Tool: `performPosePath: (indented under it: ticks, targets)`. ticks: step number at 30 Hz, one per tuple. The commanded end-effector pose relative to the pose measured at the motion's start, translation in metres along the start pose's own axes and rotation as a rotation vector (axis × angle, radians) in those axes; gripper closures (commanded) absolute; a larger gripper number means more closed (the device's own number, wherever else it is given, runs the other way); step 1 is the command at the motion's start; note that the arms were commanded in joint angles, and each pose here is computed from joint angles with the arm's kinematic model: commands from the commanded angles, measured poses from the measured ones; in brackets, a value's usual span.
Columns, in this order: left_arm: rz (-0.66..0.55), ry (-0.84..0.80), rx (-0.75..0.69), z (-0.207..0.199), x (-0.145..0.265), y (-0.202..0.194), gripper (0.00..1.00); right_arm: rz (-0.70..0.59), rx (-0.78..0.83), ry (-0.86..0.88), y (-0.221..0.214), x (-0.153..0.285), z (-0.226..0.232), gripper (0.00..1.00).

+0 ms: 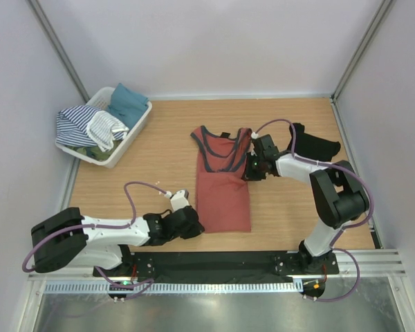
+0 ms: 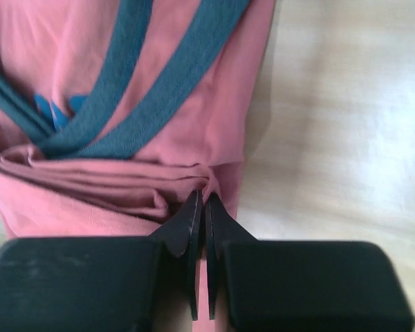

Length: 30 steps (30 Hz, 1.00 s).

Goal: Fold and stack the tank tops

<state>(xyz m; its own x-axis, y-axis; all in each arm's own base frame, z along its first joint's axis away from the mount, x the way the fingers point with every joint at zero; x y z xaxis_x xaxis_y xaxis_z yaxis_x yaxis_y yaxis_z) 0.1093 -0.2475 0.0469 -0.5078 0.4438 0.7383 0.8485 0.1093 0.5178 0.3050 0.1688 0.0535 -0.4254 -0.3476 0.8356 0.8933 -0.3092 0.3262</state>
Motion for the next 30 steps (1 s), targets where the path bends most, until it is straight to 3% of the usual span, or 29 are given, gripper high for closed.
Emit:
performPosePath:
  ticks: [1, 4, 5, 6, 7, 9, 14, 21, 30]
  targets:
    - [-0.001, 0.157, -0.061, 0.037, -0.004, -0.008, 1.00, -0.115, 0.004, 0.029, 0.041, -0.005, 0.026, 0.93]
    - [-0.015, 0.173, -0.061, 0.041, -0.005, -0.003, 1.00, -0.139, -0.015, -0.007, 0.061, -0.015, 0.031, 0.83]
    - [-0.016, 0.175, -0.067, 0.042, -0.006, -0.002, 1.00, -0.152, -0.021, -0.014, 0.068, -0.017, 0.033, 0.76]
    - [-0.011, 0.182, -0.069, 0.043, -0.008, -0.003, 1.00, -0.161, -0.026, -0.011, 0.077, -0.018, 0.038, 0.60]
    - [-0.011, 0.186, -0.070, 0.044, -0.009, 0.000, 1.00, -0.169, -0.027, -0.012, 0.081, -0.018, 0.040, 0.55]
    - [-0.003, 0.199, -0.087, 0.044, -0.011, 0.000, 1.00, -0.182, -0.020, 0.007, 0.086, -0.011, 0.048, 0.51]
    - [0.012, 0.205, -0.104, 0.045, -0.010, -0.001, 1.00, -0.236, 0.024, 0.066, 0.086, 0.029, 0.057, 0.49]
    - [0.023, 0.181, -0.105, 0.046, -0.010, -0.003, 1.00, -0.208, 0.081, 0.154, 0.040, 0.067, 0.052, 0.50]
    - [0.034, 0.211, -0.118, 0.056, -0.016, 0.013, 1.00, -0.115, 0.120, 0.028, -0.043, 0.086, 0.022, 0.49]
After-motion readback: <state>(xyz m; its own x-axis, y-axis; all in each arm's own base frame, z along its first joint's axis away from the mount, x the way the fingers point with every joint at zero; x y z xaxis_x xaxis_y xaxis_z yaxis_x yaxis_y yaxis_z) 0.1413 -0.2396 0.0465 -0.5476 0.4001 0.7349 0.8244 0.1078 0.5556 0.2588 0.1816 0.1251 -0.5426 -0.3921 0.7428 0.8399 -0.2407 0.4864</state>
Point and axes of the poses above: each gripper's point midway between its finger pads, its own x axis back along the fingers, its own z axis along the line the jaws close on, y = z × x, the point moved 4 cm from there along x, back along the fingers, and after that the axes turned 13 degrees about -x, right-handed, at the moved point
